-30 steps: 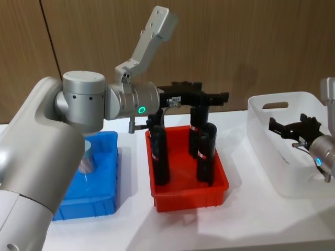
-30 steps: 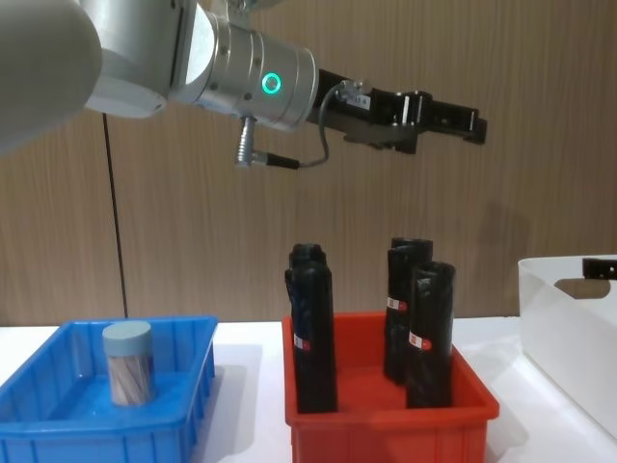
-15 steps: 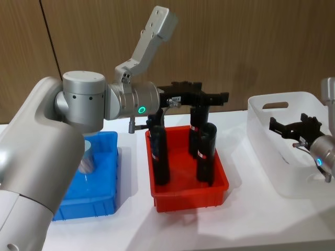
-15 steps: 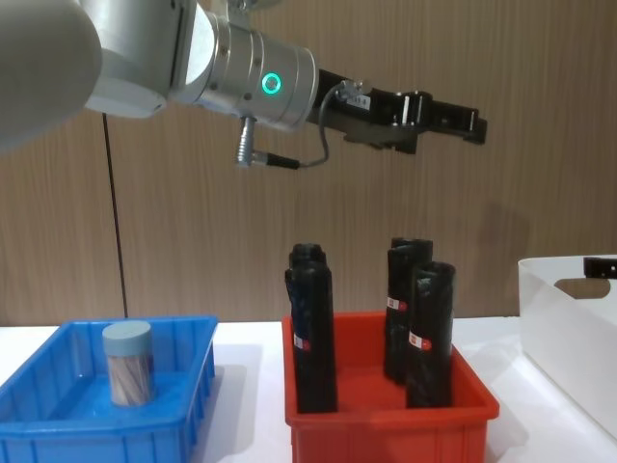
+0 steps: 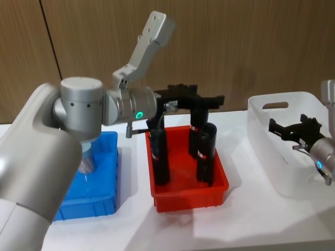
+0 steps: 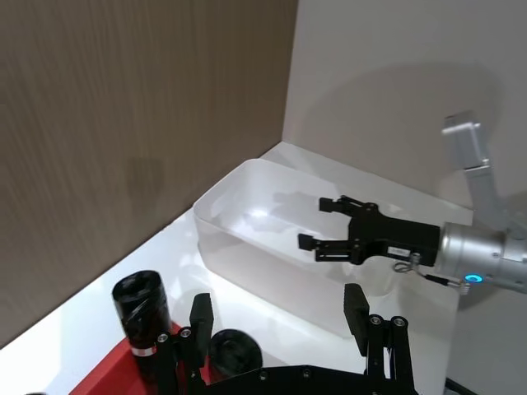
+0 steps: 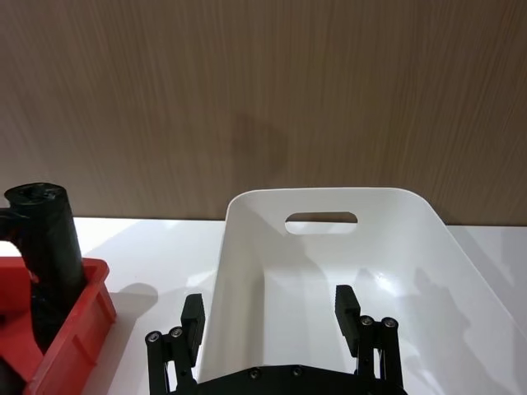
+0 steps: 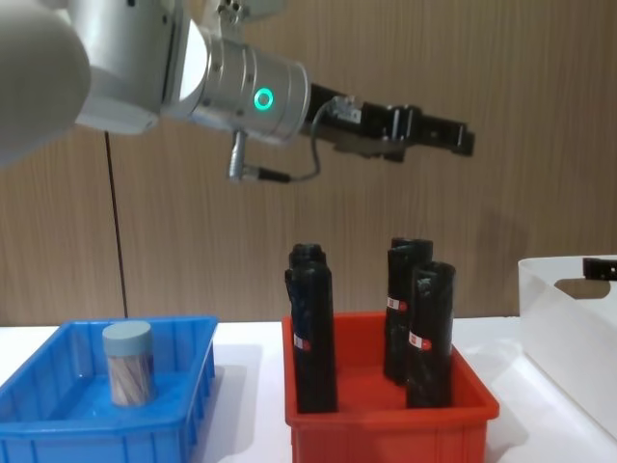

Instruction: Pick the cotton swabs from the blue box and place them into the white box.

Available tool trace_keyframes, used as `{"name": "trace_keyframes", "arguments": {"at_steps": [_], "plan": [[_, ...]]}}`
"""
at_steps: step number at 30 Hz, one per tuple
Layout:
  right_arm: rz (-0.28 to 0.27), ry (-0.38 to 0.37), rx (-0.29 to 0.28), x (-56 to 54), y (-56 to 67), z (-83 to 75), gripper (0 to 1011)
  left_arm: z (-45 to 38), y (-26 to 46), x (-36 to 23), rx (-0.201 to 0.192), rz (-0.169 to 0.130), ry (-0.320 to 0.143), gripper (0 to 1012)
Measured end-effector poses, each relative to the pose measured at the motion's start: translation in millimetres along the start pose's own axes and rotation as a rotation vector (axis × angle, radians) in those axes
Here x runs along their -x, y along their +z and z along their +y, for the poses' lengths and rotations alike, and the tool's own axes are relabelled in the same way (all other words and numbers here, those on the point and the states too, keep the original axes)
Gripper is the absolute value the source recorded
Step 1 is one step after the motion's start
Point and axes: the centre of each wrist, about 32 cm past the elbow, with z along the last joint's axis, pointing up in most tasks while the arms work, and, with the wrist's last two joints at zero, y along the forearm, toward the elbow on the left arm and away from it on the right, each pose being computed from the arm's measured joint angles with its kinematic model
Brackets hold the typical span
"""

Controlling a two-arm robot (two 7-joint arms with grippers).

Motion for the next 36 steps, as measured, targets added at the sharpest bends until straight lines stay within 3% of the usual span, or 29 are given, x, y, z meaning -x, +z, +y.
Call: {"name": "trace_keyframes", "arguments": {"at_steps": [4, 13, 16, 23, 36], "plan": [[-0.011, 0.010, -0.018, 4.2, -3.8, -8.3, 1001, 3.7, -10.5, 1.6, 0.009, -0.018, 0.035, 1004], [-0.031, 0.039, -0.057, 15.5, -12.5, -29.5, 1001, 16.0, -42.6, 8.5, 0.038, -0.074, 0.139, 1004], [-0.037, 0.046, -0.066, 18.4, -14.7, -35.1, 1002, 19.0, -49.4, 10.6, 0.045, -0.087, 0.163, 1004], [-0.048, 0.073, -0.097, 28.4, -19.8, -52.4, 1001, 29.2, -73.0, 19.1, 0.073, -0.129, 0.236, 1004], [-0.057, 0.128, -0.152, 48.3, -27.0, -87.2, 1001, 46.1, -106.8, 35.7, 0.122, -0.189, 0.340, 1004]]}}
